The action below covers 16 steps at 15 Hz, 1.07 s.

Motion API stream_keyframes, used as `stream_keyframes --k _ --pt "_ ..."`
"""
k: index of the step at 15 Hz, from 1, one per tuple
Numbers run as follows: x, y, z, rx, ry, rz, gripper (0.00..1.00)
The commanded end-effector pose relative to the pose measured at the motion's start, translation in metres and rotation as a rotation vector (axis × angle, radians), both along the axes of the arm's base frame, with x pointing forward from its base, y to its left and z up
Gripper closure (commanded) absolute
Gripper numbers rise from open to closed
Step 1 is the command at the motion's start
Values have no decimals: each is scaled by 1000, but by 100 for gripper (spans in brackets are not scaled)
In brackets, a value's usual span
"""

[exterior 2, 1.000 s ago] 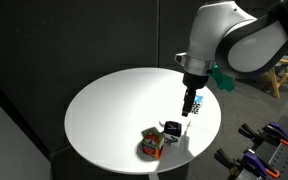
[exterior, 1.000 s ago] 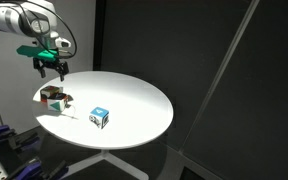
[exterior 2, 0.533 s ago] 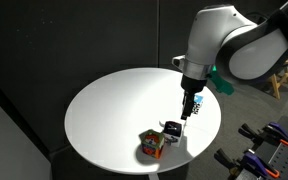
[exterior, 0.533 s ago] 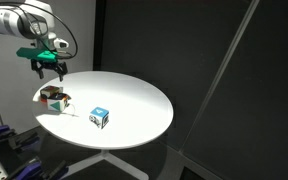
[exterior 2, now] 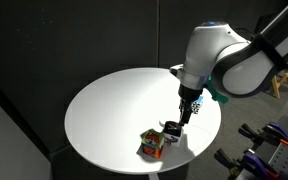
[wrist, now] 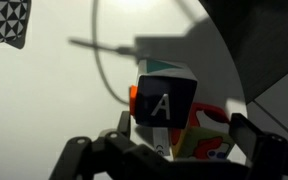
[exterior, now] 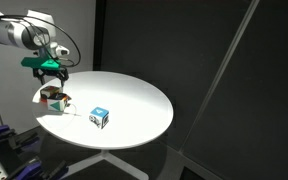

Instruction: Move the box in the middle to the right

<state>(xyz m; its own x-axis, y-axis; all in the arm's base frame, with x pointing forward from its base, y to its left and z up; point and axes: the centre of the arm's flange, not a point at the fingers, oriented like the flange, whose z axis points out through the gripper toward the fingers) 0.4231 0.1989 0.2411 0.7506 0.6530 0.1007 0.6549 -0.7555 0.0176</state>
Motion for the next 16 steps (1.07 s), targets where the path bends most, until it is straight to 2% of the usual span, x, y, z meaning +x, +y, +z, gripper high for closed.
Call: stream_keyframes --k 1,16 --pt "3 -2 -18 6 -10 23 0" --pt "19 3 -59 13 -14 37 0"
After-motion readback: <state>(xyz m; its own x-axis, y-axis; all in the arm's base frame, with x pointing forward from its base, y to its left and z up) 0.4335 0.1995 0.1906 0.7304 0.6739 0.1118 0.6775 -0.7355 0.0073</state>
